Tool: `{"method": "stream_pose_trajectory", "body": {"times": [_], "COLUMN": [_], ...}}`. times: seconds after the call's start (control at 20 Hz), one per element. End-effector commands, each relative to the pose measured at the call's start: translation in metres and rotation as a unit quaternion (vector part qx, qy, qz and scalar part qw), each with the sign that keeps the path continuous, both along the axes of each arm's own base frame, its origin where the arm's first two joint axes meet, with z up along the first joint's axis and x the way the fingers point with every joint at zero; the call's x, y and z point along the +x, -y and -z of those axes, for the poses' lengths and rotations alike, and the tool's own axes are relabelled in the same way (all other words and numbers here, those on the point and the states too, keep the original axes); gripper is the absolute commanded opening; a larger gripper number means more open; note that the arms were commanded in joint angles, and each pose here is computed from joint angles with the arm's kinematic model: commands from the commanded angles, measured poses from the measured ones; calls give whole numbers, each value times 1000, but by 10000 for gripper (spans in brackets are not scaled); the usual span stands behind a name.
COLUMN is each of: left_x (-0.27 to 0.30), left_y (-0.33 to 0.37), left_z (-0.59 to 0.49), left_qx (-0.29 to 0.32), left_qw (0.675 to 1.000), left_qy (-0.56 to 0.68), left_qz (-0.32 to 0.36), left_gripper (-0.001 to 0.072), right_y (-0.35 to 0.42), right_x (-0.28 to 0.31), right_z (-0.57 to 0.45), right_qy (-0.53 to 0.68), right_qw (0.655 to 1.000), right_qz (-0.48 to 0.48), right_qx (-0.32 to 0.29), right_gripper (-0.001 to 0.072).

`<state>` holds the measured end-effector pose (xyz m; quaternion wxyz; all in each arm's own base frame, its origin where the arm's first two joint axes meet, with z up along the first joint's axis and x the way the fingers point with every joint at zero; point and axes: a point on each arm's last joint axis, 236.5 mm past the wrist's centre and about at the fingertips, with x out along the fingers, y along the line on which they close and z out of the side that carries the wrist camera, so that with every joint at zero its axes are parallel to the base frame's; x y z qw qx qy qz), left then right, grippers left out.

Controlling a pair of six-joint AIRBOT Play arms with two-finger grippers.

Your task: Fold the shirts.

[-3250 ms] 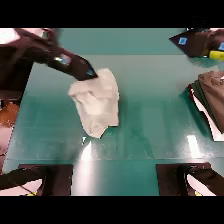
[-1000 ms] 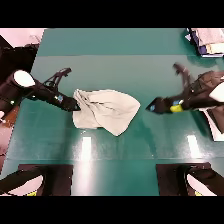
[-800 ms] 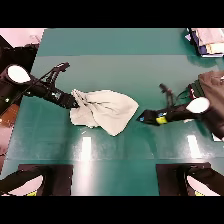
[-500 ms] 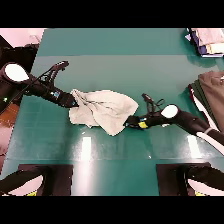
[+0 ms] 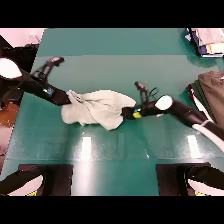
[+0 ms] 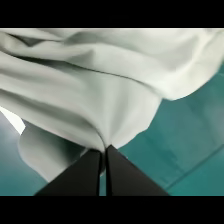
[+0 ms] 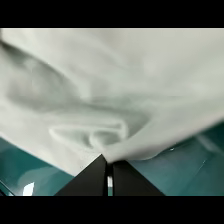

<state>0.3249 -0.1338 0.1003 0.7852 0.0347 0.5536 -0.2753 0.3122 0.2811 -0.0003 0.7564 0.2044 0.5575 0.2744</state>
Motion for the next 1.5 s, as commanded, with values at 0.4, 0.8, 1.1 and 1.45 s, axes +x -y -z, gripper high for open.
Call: {"method": "stream_pose_trajectory", "body": {"times": [0.4, 0.8, 1.1, 1.45], "left_x": [-59, -62, -27, 13], "left_y": [-61, -46, -8, 10], "left_z": [-275, -251, -50, 47], "left_qx": [39, 18, 7, -16], "left_qw": [931, 953, 999, 1000], "left_qy": [358, 300, 50, -16], "left_qz": [-64, -49, 17, 5], "left_gripper": [24, 23, 23, 24], "right_y": [191, 252, 259, 226], "right_x": [-30, -47, 19, 123], "right_z": [-312, -289, -186, -92], "right_qy": [285, 184, -4, -15], "right_qw": [945, 953, 981, 986], "right_qz": [142, 209, 161, 136], "right_qx": [-71, -122, -108, -97], "right_gripper": [17, 17, 18, 21]}}
